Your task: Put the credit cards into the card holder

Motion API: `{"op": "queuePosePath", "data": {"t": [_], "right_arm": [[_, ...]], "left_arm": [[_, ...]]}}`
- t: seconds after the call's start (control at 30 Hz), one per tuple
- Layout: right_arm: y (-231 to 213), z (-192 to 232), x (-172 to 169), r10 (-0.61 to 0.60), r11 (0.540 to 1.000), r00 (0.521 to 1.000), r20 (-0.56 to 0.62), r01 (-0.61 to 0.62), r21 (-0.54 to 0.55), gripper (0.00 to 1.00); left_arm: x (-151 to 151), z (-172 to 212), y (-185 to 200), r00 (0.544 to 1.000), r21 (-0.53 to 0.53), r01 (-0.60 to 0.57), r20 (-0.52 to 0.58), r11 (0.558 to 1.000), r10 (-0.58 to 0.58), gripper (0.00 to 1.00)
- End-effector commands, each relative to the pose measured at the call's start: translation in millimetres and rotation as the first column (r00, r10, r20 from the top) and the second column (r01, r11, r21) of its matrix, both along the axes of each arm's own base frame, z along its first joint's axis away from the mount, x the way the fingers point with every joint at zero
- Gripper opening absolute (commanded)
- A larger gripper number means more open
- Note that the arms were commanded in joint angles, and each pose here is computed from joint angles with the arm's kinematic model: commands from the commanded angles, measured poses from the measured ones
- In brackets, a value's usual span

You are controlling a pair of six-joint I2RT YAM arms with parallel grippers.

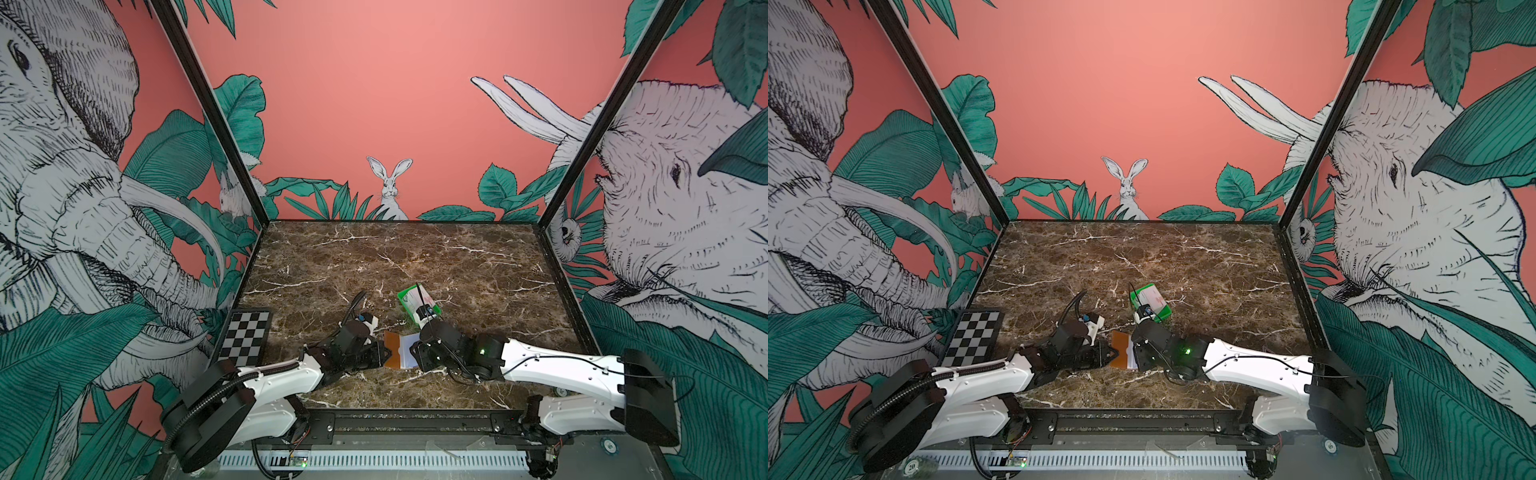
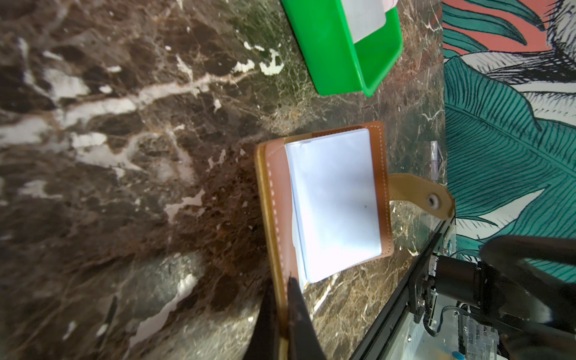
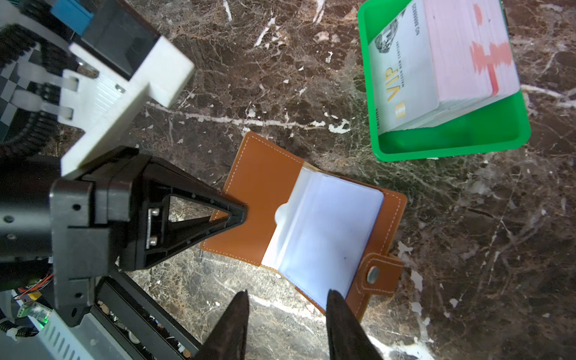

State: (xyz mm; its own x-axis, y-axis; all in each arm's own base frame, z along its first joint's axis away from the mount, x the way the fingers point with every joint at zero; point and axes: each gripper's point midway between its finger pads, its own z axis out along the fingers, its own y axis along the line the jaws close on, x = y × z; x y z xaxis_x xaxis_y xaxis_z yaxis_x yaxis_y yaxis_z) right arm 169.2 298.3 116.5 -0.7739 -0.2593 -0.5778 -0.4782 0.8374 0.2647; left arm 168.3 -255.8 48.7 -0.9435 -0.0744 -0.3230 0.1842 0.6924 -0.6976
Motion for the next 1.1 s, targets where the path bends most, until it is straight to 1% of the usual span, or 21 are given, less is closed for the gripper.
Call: {"op": "queuePosePath", "data": {"t": [0.0, 0.13, 0.23, 0.43, 0.5, 0.6, 0.7, 0.87, 0.93, 1.07], "right_arm": [[5, 0, 4, -0.009, 1.0, 1.0, 0.001, 0.009, 0.012, 0.4], [16, -7, 3, 0.006, 1.0, 1.0, -0.026, -0.006, 0.018, 0.39], [22, -15, 4, 0.002, 1.0, 0.999, -0.048, -0.001, 0.014, 0.38], [26, -46, 6, -0.041, 0.999, 0.993, -0.107, 0.037, -0.039, 0.38], [26, -55, 6, -0.056, 0.998, 0.99, -0.128, 0.051, -0.043, 0.37], [31, -66, 6, -0.055, 0.998, 0.988, -0.147, 0.05, -0.04, 0.37], [35, -70, 6, -0.049, 0.998, 0.987, -0.154, 0.044, -0.033, 0.35], [38, -88, 2, -0.028, 0.999, 0.982, -0.185, 0.022, -0.033, 0.33], [37, -93, 0, -0.026, 0.999, 0.98, -0.197, 0.019, -0.037, 0.33], [36, -100, -2, -0.029, 0.999, 0.978, -0.207, 0.022, -0.039, 0.31]], "left_arm": [[-6, 4, -4, 0.999, -0.032, 0.035, 0.003, 0.999, -0.035, 0.0], [-13, 4, -9, 0.997, -0.064, 0.069, -0.021, 0.996, -0.071, 0.0], [-18, 3, -10, 0.995, -0.067, 0.096, -0.032, 0.993, -0.098, 0.0], [-17, -4, -3, 0.996, -0.021, 0.075, -0.045, 0.997, -0.076, 0.0], [-17, -3, -3, 0.996, -0.025, 0.07, -0.045, 0.997, -0.071, 0.0], [-16, -1, -4, 0.997, -0.03, 0.067, -0.047, 0.997, -0.068, 0.07], [-16, -1, -2, 0.997, -0.024, 0.058, -0.05, 0.998, -0.059, 0.16], [-12, 4, 10, 0.999, 0.042, 0.034, -0.018, 0.999, -0.033, 0.3], [-11, 10, 13, 0.999, 0.057, 0.032, -0.005, 0.998, -0.032, 0.34], [-9, 23, 19, 1.0, 0.067, 0.023, 0.019, 0.997, -0.025, 0.37]]}}
